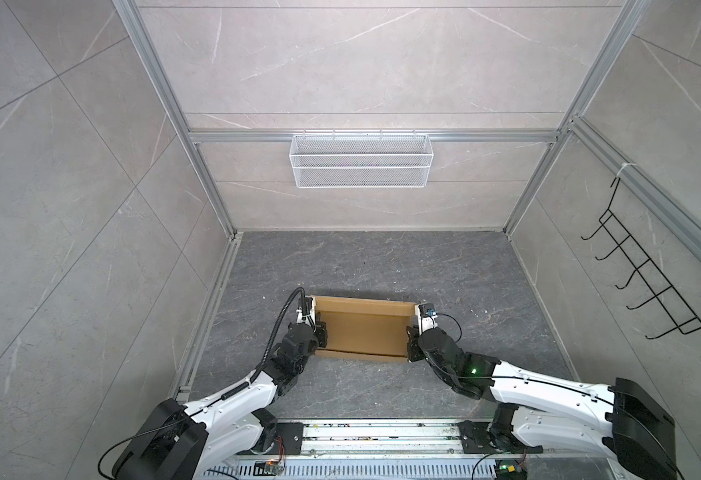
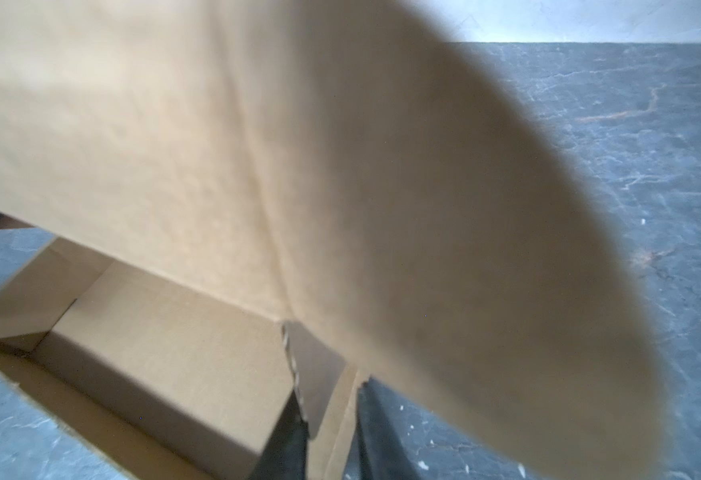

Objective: Fold the paper box

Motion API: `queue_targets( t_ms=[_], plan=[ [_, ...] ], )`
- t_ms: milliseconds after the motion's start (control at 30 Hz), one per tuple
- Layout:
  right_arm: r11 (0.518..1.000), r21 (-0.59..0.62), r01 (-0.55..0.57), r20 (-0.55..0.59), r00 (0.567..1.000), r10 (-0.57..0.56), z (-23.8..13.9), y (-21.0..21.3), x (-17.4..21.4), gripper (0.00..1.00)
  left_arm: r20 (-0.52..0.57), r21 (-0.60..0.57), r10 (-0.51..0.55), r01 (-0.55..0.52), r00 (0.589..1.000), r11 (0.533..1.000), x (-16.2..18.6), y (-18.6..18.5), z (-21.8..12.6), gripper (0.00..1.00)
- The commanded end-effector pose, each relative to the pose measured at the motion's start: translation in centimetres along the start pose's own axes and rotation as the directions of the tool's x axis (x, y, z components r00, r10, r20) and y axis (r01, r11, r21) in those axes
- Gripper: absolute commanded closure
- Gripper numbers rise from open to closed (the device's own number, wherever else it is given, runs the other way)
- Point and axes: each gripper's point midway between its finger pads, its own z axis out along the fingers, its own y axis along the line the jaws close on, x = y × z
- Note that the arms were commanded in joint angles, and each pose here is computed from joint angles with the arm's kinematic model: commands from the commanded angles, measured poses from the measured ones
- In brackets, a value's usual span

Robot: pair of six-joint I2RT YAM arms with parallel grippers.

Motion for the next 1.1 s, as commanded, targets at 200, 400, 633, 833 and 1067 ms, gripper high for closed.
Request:
queue_targets(
  t_ms=[200,400,633,833,1067],
  plan=[
    [0.995,-0.095,-0.008,-0.142,0.99,-0.006,-2.6,-0.1,2.6,0.54,-0.055,-0.053,0.056,-0.059,0.997,0.997,2.3,1.0,0.4,0.93],
    [0.981,-0.159,-0.11,-0.143,0.986,0.088,-5.8,-0.3,0.7,0.48,-0.051,-0.05,0.069,-0.071,0.996,0.996,2.0,0.9,0.5,0.93],
    [0.972,-0.135,-0.192,-0.128,0.976,0.175,-8.8,-1.5,-3.9,0.42,-0.045,-0.024,0.073,-0.074,0.996,0.997,2.2,0.5,0.3,0.92],
    [0.979,-0.14,-0.148,-0.135,0.982,0.129,-9.7,-0.9,-8.2,0.37,-0.047,0.003,0.083,-0.083,0.995,0.997,2.2,0.0,0.3,0.91],
    [0.953,-0.275,0.127,-0.248,0.949,-0.197,-6.5,3.5,-9.1,0.36,-0.058,0.007,0.081,-0.08,0.995,0.997,2.1,0.0,0.2,0.91]
  ],
)
